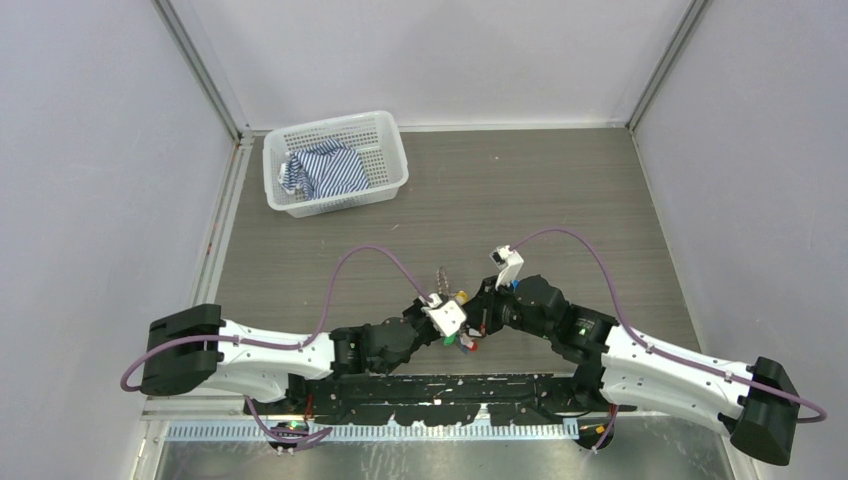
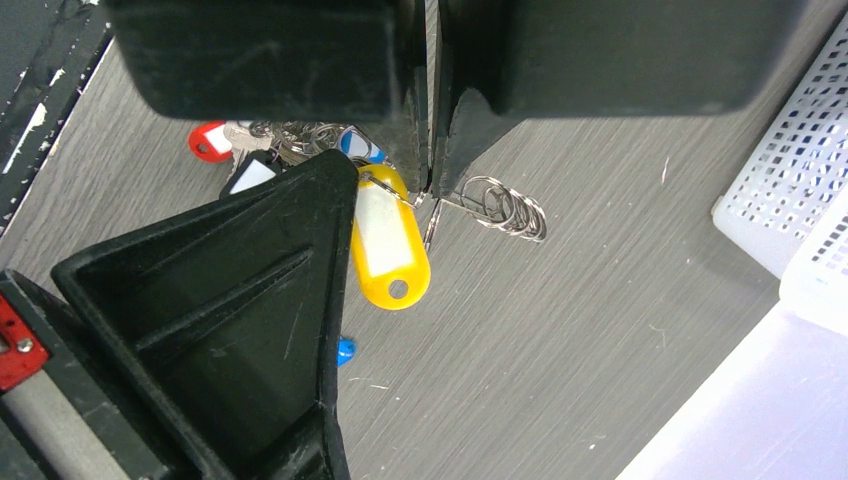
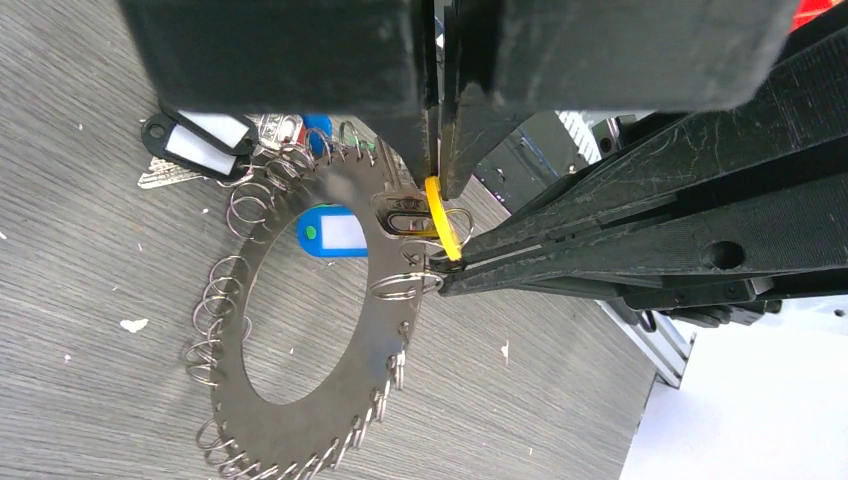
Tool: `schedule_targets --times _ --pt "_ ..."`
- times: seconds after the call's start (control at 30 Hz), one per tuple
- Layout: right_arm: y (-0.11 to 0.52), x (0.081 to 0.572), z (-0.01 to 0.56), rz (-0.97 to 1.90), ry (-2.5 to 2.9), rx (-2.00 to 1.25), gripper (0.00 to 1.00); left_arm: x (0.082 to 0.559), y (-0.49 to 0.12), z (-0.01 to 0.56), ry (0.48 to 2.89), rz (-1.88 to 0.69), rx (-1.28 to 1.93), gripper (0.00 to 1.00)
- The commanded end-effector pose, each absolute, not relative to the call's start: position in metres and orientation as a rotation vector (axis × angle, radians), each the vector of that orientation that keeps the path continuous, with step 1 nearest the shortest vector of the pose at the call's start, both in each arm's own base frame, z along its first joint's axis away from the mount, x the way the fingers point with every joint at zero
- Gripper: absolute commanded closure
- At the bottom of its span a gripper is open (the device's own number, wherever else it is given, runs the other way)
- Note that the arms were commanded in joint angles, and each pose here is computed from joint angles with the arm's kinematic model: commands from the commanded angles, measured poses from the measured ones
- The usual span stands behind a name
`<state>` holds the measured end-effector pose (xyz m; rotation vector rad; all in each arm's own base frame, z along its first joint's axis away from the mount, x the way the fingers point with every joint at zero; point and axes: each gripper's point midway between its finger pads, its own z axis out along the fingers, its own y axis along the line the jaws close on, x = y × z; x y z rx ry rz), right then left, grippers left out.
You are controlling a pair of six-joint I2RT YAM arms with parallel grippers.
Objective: Remove the keys from the keyring
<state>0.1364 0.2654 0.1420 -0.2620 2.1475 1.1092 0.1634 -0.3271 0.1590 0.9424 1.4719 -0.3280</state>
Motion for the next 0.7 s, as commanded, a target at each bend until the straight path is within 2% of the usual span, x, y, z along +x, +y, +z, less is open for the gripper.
schedule_targets --times 0.0,0.33,0.67 --pt "0.265 0.131 0.127 0.997 2.217 -0.337 0.99 0.174 -0.335 0.218 1.409 -0.403 0.723 1.0" --pt "0.24 0.148 0.138 0.873 2.153 -0.197 0.99 0.169 -0.332 0.218 1.345 -0.411 0.717 1.0" --pt "0.244 0.152 0.157 0.903 2.091 -0.209 0.99 0.165 -0.337 0.216 1.332 -0.438 0.712 1.0"
